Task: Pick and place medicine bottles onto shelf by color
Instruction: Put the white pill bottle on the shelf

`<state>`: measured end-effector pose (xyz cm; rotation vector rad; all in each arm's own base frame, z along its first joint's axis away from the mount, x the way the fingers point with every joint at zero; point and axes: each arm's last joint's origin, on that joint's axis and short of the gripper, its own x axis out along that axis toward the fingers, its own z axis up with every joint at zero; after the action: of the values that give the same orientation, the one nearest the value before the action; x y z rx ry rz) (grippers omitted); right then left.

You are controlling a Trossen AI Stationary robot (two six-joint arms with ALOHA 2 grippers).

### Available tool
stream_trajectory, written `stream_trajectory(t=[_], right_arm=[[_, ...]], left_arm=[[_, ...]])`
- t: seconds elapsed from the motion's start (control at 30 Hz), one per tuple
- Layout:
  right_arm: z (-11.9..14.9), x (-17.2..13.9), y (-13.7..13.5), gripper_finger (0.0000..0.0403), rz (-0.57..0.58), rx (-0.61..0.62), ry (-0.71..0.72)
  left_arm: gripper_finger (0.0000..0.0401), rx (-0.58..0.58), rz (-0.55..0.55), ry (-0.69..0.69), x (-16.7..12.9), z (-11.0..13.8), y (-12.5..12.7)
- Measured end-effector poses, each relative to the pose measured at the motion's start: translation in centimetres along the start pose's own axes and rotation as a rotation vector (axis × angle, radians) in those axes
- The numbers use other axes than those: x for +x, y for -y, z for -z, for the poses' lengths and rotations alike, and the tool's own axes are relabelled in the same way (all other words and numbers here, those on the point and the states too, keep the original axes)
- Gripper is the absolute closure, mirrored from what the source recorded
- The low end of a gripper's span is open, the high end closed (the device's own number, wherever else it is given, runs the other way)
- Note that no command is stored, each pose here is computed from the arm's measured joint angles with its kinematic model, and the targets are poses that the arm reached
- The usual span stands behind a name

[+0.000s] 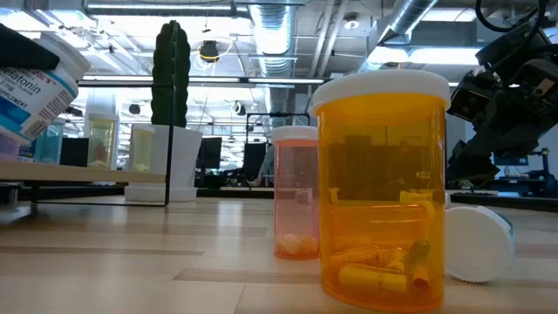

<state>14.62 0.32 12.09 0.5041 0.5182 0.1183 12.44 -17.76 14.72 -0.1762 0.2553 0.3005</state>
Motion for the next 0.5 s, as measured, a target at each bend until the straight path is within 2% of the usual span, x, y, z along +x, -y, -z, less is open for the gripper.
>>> stream_trajectory(t=[0.5], right_arm=[[0.00, 0.00, 0.00, 0.0138, 0.000, 0.000, 0.000]], left_arm=[[0.0250, 0.032, -0.005, 0.006, 0.03, 0.61, -0.69]])
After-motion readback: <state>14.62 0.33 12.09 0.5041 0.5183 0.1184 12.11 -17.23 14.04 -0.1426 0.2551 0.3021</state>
